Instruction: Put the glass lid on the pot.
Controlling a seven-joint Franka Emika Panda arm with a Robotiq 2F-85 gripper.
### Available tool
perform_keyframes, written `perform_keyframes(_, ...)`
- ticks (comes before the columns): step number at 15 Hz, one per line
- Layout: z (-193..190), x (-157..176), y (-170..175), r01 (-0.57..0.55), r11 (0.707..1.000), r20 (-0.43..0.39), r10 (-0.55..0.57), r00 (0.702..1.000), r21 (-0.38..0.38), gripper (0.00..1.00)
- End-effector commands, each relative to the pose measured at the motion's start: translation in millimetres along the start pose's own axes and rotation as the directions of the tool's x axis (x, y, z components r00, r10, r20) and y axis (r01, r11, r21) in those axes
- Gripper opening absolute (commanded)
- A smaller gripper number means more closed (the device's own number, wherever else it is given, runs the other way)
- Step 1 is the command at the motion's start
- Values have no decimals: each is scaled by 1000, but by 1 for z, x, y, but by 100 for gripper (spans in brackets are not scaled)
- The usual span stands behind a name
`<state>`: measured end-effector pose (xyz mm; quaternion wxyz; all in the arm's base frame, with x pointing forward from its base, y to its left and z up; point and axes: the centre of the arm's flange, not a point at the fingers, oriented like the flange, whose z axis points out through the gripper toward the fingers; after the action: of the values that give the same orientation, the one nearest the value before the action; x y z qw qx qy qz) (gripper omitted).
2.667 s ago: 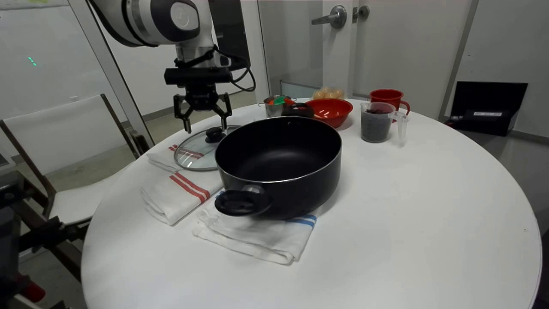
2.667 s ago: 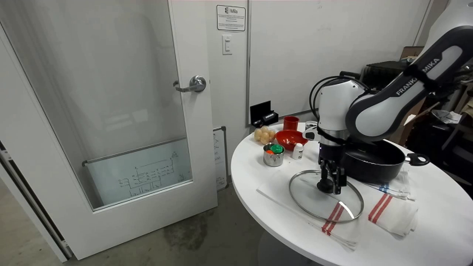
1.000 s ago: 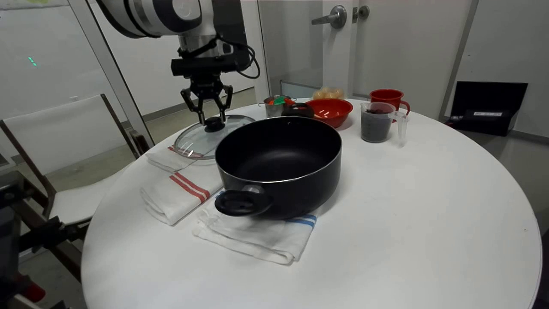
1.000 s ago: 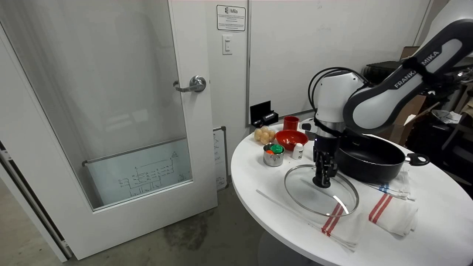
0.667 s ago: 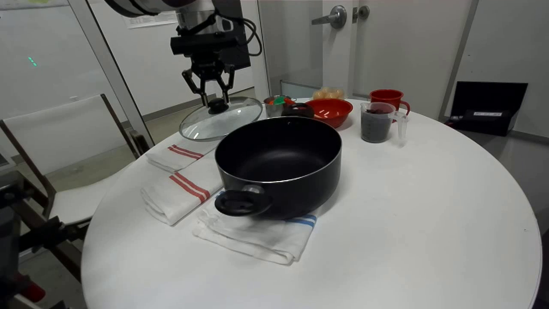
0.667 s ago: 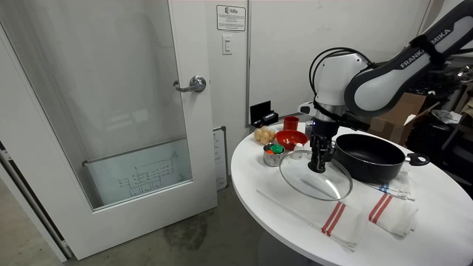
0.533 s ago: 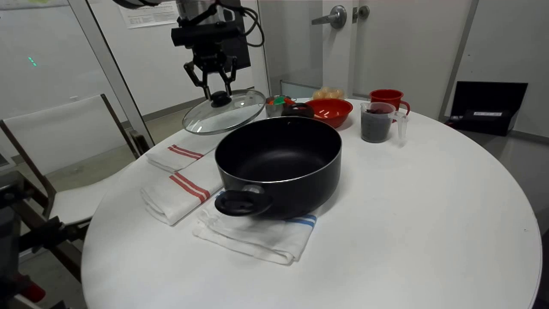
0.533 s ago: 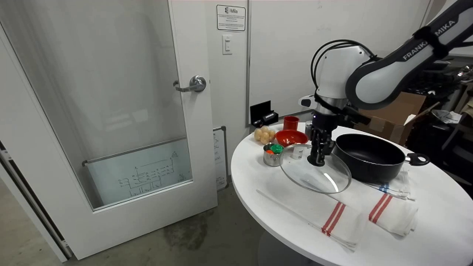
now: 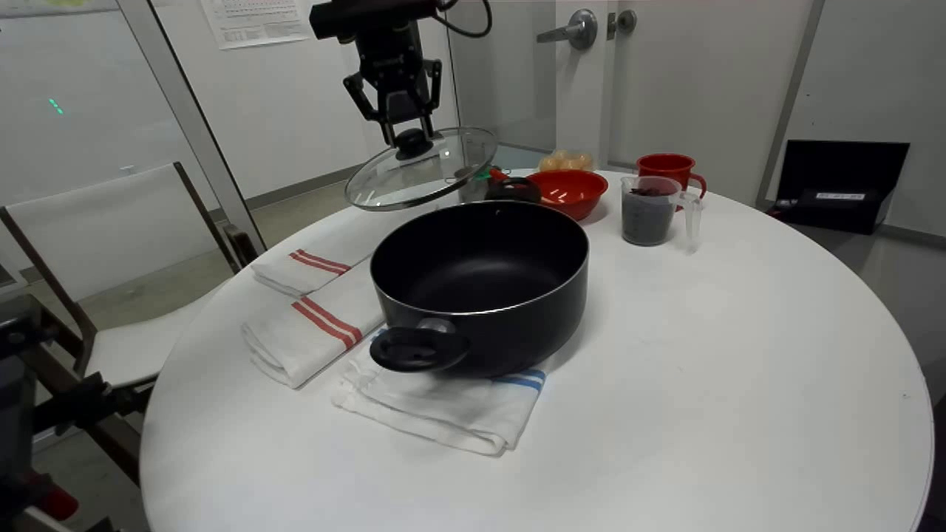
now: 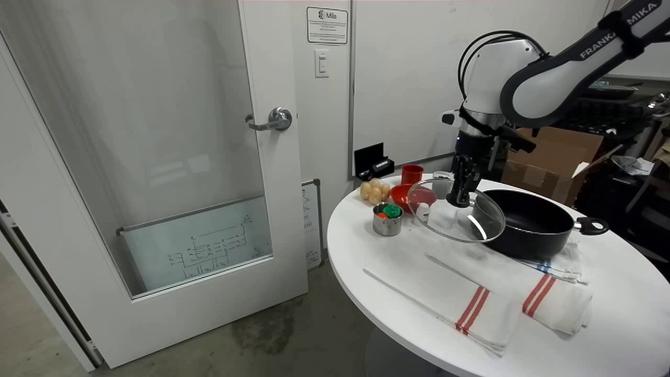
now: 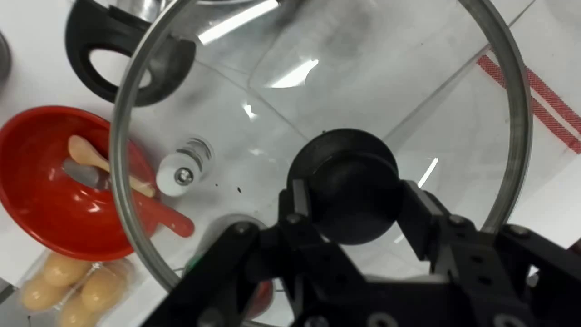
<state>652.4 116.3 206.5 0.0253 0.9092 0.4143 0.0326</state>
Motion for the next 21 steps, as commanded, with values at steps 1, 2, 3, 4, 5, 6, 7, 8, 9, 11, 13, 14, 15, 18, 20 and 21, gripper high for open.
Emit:
perform_keyframes(1, -29, -31, 15, -106, 994, 20, 107, 994, -18, 25)
perform_keyframes(2, -32, -40, 22, -136, 990, 26, 137, 990, -22, 25)
perform_keyframes(3, -33, -47, 27, -164, 986, 31, 164, 986, -24, 25)
perform_keyframes(4, -34, -58, 35, -199, 980, 35, 200, 979, -26, 25)
perform_keyframes(5, -35, -65, 40, -222, 975, 36, 223, 974, -27, 25)
perform_keyframes(6, -35, -72, 44, -252, 967, 37, 253, 967, -29, 25)
perform_keyframes(7, -36, -82, 50, -284, 958, 36, 285, 958, -30, 25)
perform_keyframes(8, -36, -91, 55, -318, 948, 34, 319, 947, -30, 25)
perform_keyframes(9, -36, -100, 60, -347, 937, 33, 348, 937, -29, 25)
perform_keyframes(11, -37, -119, 68, -408, 913, 28, 408, 912, -24, 25)
perform_keyframes(13, -37, -136, 75, -467, 884, 23, 467, 884, -14, 25)
perform_keyframes(14, -37, -145, 78, -497, 868, 20, 497, 868, -7, 25)
perform_keyframes(15, -37, -152, 81, -522, 853, 14, 522, 853, 6, 25)
perform_keyframes(18, -35, -173, 85, -591, 806, 3, 591, 806, 38, 25)
perform_keyframes(20, -34, -183, 86, -622, 781, 1, 623, 783, 56, 25)
perform_keyframes(21, -33, -187, 86, -634, 770, 0, 636, 772, 64, 25)
